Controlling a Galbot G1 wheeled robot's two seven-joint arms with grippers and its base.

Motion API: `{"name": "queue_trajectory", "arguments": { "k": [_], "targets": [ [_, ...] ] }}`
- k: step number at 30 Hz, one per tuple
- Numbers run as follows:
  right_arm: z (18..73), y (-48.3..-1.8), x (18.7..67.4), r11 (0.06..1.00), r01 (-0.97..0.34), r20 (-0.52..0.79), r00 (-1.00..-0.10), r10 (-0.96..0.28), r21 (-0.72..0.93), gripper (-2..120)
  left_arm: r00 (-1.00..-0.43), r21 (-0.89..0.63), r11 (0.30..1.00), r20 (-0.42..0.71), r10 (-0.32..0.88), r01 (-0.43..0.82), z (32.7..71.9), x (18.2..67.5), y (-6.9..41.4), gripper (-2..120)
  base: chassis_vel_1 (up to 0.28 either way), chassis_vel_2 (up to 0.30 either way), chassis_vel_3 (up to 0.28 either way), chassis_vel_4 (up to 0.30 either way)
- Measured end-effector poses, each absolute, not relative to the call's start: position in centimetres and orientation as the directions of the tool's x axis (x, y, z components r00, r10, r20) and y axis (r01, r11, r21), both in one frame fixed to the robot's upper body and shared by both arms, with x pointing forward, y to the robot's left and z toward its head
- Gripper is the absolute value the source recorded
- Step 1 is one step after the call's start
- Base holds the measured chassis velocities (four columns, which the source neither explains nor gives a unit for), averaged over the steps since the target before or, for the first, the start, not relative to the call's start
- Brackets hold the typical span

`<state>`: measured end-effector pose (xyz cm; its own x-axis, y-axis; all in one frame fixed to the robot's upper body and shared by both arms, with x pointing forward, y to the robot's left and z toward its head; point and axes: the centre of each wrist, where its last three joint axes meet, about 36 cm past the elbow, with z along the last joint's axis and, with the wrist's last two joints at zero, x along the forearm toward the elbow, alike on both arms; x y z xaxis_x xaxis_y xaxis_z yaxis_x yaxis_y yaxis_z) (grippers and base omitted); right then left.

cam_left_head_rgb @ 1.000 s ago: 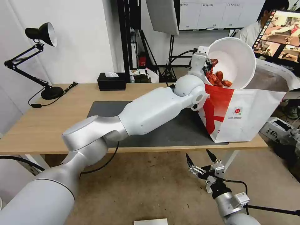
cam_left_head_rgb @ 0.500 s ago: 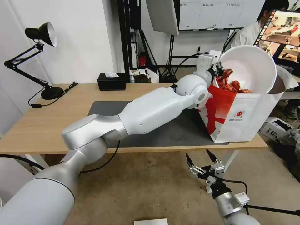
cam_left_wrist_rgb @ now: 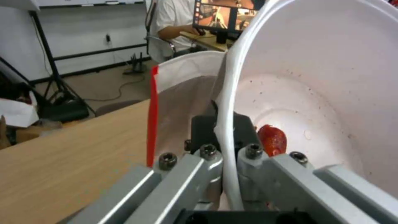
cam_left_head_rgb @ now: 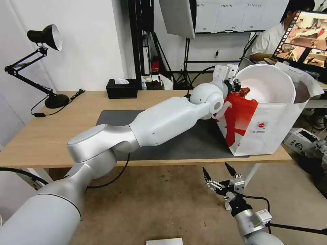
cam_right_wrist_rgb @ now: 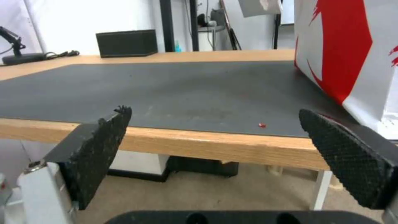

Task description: Pick up the trash from the table and place it into the takeout bag.

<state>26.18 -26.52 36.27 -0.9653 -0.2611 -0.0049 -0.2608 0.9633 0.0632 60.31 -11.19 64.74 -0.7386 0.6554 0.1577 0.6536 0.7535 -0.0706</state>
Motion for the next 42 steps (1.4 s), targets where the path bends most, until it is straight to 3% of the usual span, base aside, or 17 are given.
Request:
{"name": "queue_trajectory", "arguments": {
  "k": [5,8,13,16,22,28,32,42],
  "targets": [
    [36.3,-26.5,26.2,0.963,-0.261,-0.005,-0.965,-0.261,0.063,100,-0.737,-0.068,0.754,0.169,0.654,0.654,64.5,60.3,-11.2,2,0.000,0.000,0.000,0.000],
    [36.3,-26.5,26.2,0.963,-0.261,-0.005,-0.965,-0.261,0.063,100,-0.737,-0.069,0.754,0.173,0.654,0.653,64.4,60.3,-11.2,19,0.000,0.000,0.000,0.000],
    [36.3,-26.5,26.2,0.963,-0.261,-0.005,-0.965,-0.261,0.063,100,-0.725,-0.092,0.746,0.188,0.663,0.659,64.6,60.1,-11.3,31,0.000,0.000,0.000,0.000],
    [36.3,-26.5,26.2,0.963,-0.261,-0.005,-0.965,-0.261,0.063,100,-0.724,-0.111,0.748,0.191,0.662,0.655,64.9,60.0,-11.3,47,0.000,0.000,0.000,0.000],
    [36.3,-26.5,26.2,0.963,-0.261,-0.005,-0.965,-0.261,0.063,100,-0.731,-0.133,0.750,0.168,0.662,0.648,65.8,59.5,-10.7,66,0.000,0.000,0.000,0.000],
    [36.3,-26.5,26.2,0.963,-0.261,-0.005,-0.965,-0.261,0.063,100,-0.784,-0.158,0.785,0.082,0.615,0.599,67.7,59.5,-8.1,91,0.000,0.000,0.000,0.000],
    [36.3,-26.5,26.2,0.963,-0.261,-0.005,-0.965,-0.261,0.063,100,-0.814,-0.145,0.809,0.036,0.579,0.569,68.3,59.8,-5.0,99,0.000,0.000,0.000,0.000],
    [36.3,-26.5,26.2,0.963,-0.261,-0.005,-0.965,-0.261,0.063,100,-0.890,-0.119,0.882,-0.023,0.456,0.455,65.7,56.5,4.0,100,0.000,0.000,0.000,0.000]
  ]
}}
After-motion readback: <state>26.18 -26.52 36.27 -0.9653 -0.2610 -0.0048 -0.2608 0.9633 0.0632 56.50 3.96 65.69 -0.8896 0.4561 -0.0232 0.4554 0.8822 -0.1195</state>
